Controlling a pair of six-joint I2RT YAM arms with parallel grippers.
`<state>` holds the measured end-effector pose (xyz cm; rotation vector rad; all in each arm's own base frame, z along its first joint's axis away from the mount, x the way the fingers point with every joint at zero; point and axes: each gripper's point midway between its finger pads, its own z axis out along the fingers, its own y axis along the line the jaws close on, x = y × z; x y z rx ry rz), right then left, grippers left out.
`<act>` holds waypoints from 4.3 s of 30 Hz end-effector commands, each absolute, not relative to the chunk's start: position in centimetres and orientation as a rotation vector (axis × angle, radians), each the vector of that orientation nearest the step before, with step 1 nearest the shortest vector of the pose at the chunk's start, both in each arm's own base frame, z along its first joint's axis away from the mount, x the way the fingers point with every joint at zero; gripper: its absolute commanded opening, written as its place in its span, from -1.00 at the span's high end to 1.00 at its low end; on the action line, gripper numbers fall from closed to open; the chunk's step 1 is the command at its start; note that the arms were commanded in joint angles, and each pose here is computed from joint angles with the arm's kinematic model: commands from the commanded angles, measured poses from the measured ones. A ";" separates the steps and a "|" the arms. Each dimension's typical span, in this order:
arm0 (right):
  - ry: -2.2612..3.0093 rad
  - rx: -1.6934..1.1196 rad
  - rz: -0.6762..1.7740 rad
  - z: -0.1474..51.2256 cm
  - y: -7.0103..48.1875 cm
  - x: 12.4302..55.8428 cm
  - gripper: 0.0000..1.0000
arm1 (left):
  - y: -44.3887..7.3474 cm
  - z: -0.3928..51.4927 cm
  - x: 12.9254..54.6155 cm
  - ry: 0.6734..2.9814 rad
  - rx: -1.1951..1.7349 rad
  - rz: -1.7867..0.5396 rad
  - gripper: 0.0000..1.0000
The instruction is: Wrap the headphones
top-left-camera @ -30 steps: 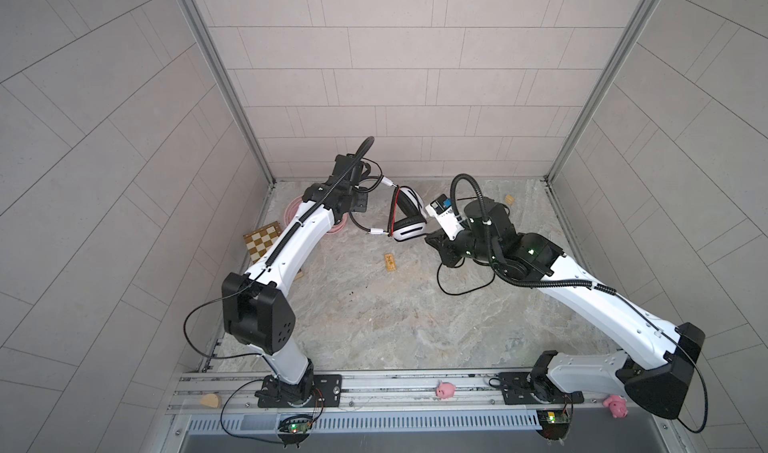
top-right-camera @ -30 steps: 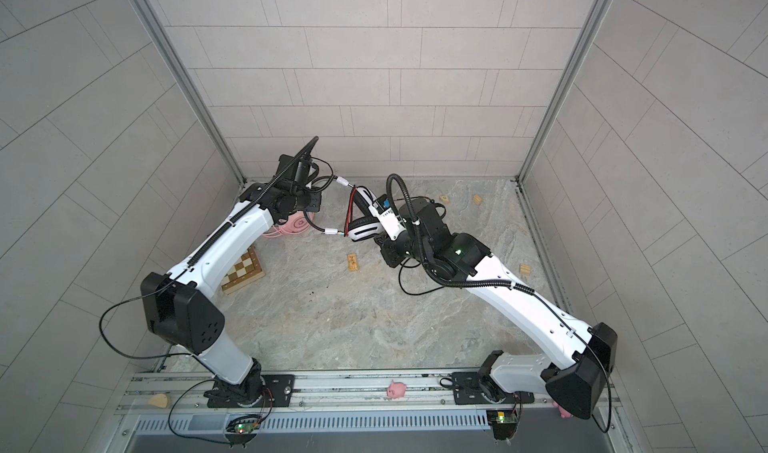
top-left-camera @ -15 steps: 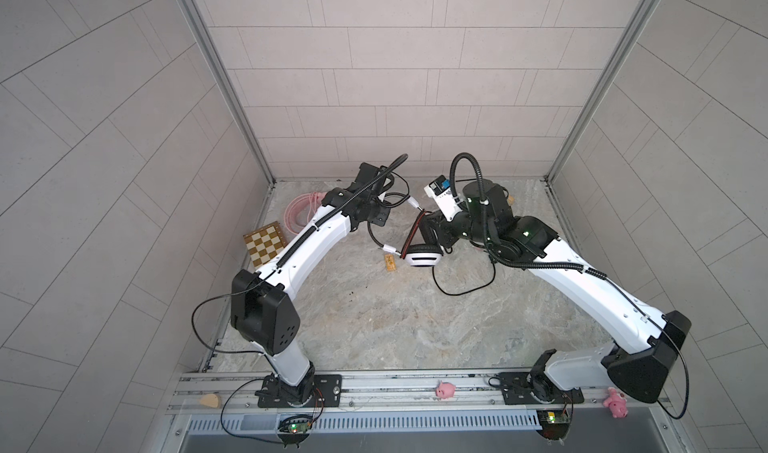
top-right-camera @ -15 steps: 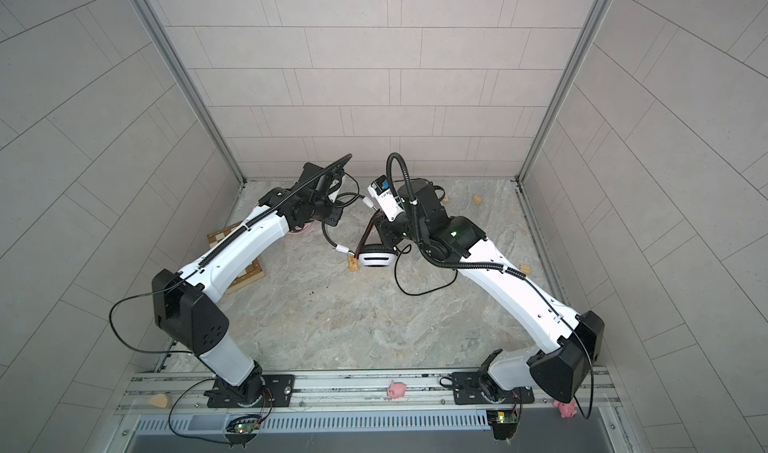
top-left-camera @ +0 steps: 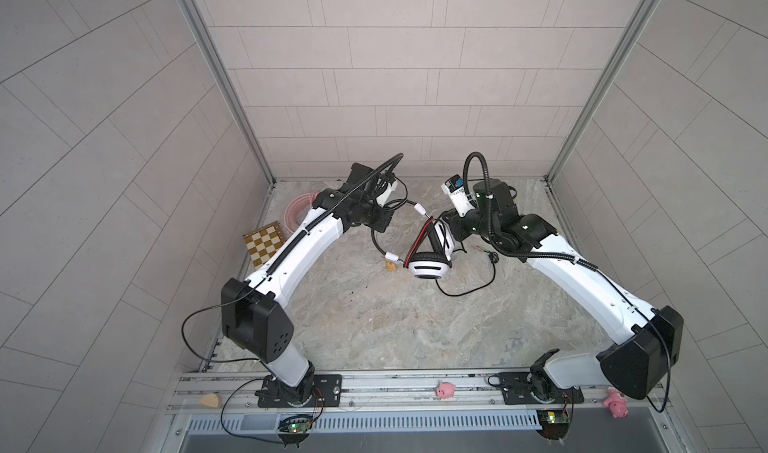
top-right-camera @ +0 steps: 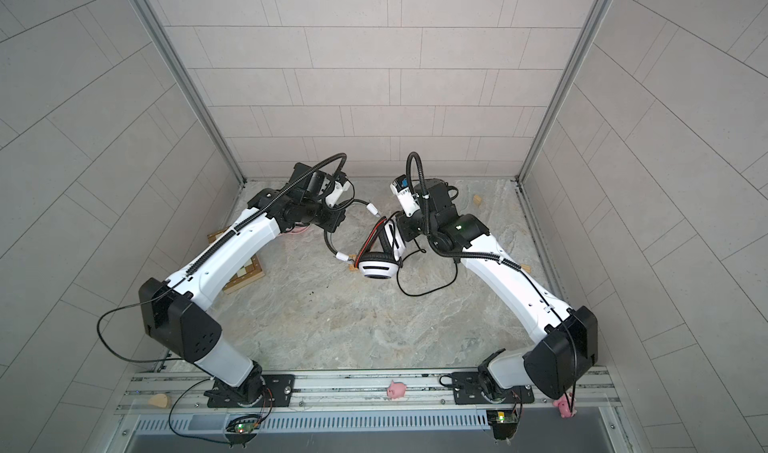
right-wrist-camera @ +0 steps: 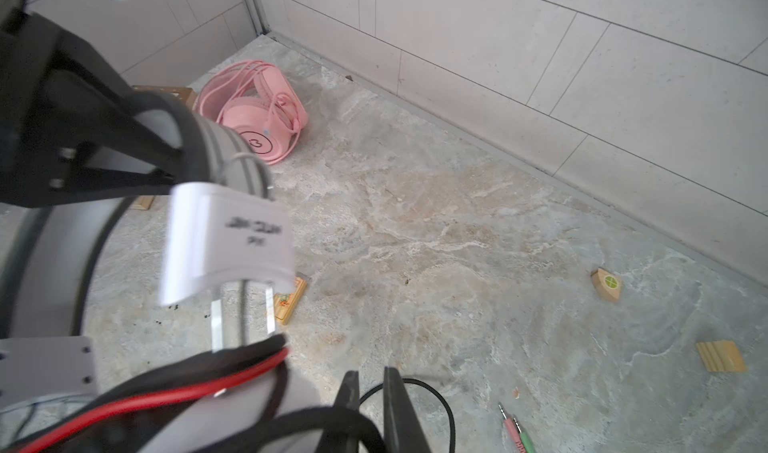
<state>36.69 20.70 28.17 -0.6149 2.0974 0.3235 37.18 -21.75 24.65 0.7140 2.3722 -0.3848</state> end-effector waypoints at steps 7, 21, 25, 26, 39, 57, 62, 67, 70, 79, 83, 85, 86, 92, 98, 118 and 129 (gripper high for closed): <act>2.037 -0.501 0.325 28.1 19.1 39.2 0.63 | -23.2 28.5 33.7 2.294 0.781 -0.603 1.00; 2.031 -0.456 0.659 25.2 22.6 41.1 0.62 | -24.1 34.3 32.1 2.185 0.768 -0.745 1.00; 2.067 -0.413 0.680 22.4 22.1 40.2 0.57 | -23.3 34.0 32.4 2.248 0.743 -0.710 1.00; 2.078 -0.409 0.679 21.9 21.9 40.0 0.55 | -23.0 33.9 32.4 2.264 0.739 -0.707 1.00; 2.195 -0.313 0.718 14.7 18.2 36.2 -0.03 | -22.4 35.0 33.6 2.309 0.703 -0.700 1.00; 2.122 -0.293 1.125 8.8 27.9 42.1 -0.31 | -22.9 36.3 34.6 2.284 0.668 -0.751 1.00; 2.103 -0.243 1.192 7.5 28.9 43.1 -0.20 | -23.0 36.5 35.2 2.269 0.643 -0.764 1.00; 2.107 -0.221 1.208 6.9 28.8 42.5 0.31 | -22.7 36.4 36.2 2.264 0.587 -0.779 1.00; 2.123 -0.237 1.194 6.9 28.5 41.6 0.63 | -22.0 36.3 37.3 2.270 0.506 -0.782 1.00; 2.161 -0.215 1.125 7.3 26.6 38.4 1.00 | -19.6 36.3 41.2 2.229 0.200 -0.780 1.00; 2.240 -0.269 1.089 6.3 26.9 35.8 1.00 | -18.2 37.2 42.8 2.179 0.017 -0.849 1.00; 2.302 -0.292 1.085 5.7 27.2 34.3 1.00 | -18.1 37.8 43.1 2.144 -0.002 -0.881 1.00; 2.316 -0.312 1.065 5.5 27.2 33.5 1.00 | -17.9 38.2 43.3 2.122 -0.015 -0.884 1.00; 2.410 -0.461 0.941 4.2 28.1 29.4 1.00 | -15.6 40.0 44.3 2.010 -0.152 -0.913 1.00; 2.430 -0.572 0.908 4.4 29.7 26.5 0.99 | -13.0 41.2 44.7 1.934 -0.247 -0.809 1.00; 2.288 -0.863 0.634 14.3 29.6 23.8 0.94 | -4.5 33.4 45.6 1.985 -0.582 -0.277 1.00; 2.066 -0.816 0.639 24.1 29.5 24.9 0.92 | -3.5 29.5 45.2 2.050 -0.568 -0.051 1.00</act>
